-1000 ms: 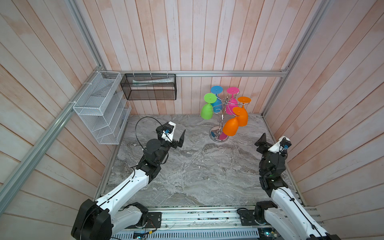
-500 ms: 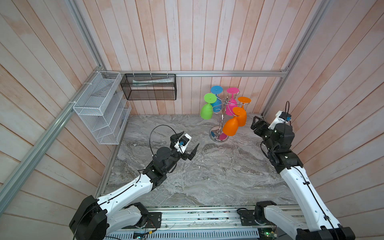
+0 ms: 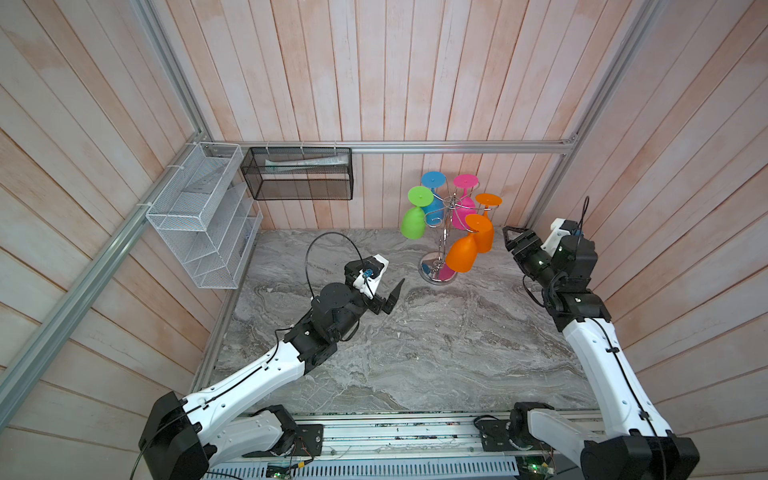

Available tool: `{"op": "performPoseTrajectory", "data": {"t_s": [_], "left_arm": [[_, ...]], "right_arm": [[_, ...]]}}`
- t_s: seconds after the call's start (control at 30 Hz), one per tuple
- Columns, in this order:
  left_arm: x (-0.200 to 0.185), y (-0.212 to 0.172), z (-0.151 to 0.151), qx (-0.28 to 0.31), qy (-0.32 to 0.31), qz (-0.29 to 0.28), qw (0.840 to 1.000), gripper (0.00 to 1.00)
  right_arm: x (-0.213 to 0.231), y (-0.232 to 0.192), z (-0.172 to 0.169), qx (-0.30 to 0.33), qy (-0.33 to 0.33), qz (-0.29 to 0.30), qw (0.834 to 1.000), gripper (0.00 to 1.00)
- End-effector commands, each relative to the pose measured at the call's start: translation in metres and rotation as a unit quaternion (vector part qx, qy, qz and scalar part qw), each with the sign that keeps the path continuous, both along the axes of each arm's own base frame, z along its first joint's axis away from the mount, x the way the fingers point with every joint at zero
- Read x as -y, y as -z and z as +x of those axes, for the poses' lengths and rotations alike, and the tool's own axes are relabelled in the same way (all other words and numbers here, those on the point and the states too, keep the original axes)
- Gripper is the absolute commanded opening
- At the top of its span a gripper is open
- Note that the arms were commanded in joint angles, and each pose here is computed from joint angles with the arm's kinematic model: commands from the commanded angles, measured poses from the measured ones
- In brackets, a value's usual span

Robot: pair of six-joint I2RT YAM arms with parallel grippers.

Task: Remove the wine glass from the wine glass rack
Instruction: 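Raise the right gripper toward the nearer orange glass while the left gripper moves forward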

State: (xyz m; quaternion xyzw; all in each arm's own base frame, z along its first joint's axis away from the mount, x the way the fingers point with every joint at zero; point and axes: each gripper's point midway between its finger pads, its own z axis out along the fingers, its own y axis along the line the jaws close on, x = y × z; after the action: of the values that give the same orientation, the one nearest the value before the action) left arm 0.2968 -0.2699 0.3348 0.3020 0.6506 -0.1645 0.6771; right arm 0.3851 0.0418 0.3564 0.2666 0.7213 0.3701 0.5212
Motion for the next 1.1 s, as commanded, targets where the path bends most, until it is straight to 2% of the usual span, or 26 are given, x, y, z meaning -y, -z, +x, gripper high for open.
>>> {"op": "performPoseTrajectory", "data": {"t_s": [0.0, 0.2, 0.5, 1.07], "left_arm": [[0.011, 0.004, -0.017, -0.01, 0.053, 0.013, 0.998, 0.99], [0.011, 0.011, -0.027, 0.006, 0.073, 0.007, 0.997, 0.99], [0.0, 0.019, -0.034, 0.021, 0.063, 0.012, 0.998, 0.99], [-0.002, 0.032, -0.034, 0.024, 0.058, 0.021, 0.998, 0.99]], "right_arm": [[-0.013, -0.01, 0.008, 0.004, -0.05, 0.06, 0.997, 0.68], [-0.023, -0.018, 0.018, 0.009, -0.085, 0.108, 0.99, 0.64], [-0.031, -0.019, 0.032, 0.009, -0.11, 0.148, 0.983, 0.57], [-0.035, -0.003, 0.046, -0.005, -0.118, 0.185, 0.976, 0.42]]}}
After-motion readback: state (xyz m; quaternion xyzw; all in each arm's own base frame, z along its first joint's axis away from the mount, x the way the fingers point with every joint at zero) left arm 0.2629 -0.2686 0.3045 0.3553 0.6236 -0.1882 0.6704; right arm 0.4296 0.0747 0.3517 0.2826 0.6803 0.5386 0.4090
